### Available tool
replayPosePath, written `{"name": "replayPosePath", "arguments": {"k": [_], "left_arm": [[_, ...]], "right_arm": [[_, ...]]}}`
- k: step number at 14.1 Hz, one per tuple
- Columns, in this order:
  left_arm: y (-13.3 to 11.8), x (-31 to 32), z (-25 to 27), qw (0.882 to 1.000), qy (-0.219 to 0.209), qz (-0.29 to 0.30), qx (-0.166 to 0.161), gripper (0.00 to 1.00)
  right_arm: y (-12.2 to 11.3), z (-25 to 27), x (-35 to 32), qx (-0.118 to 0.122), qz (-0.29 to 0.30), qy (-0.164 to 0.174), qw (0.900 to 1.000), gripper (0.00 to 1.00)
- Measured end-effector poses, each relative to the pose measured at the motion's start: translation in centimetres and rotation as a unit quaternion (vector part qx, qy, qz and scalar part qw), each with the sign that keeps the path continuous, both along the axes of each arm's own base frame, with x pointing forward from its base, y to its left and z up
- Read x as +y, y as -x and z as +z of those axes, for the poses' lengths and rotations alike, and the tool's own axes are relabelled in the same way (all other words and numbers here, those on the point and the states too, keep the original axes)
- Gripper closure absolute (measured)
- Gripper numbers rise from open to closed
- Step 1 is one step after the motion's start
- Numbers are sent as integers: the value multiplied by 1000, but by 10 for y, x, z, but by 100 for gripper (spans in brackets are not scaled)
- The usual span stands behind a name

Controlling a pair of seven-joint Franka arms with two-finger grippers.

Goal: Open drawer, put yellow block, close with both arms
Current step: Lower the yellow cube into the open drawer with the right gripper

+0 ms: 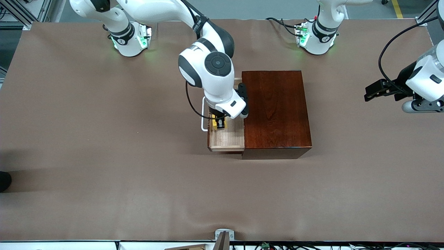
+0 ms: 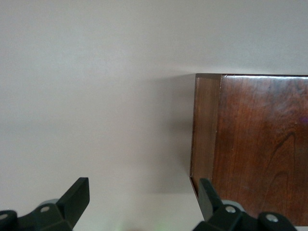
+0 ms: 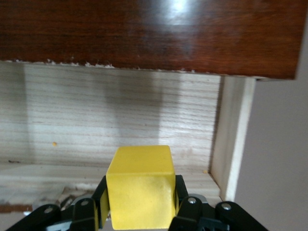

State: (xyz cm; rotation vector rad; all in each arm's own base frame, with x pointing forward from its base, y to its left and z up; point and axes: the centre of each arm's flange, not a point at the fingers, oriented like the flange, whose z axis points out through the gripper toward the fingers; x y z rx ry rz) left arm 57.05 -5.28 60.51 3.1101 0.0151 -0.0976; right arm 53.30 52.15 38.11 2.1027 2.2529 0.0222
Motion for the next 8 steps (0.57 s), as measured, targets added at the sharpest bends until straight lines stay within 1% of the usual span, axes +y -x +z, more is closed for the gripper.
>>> {"name": "replayPosePath", "arguments": {"k": [4,6,8], "left_arm": [[-2,-2,2,1000,1,-1,-12,0],[-4,-2,3,1000,2,-1,-20,0],[-5,-2,3,1000,2,-1,-23,0]], "right_arm": [[22,-14,21,-9,0,21,1000,44],[32,-22,29,-7,-3,26,1000,44],[36,-29,32,-4,-6,30,1000,44]]}}
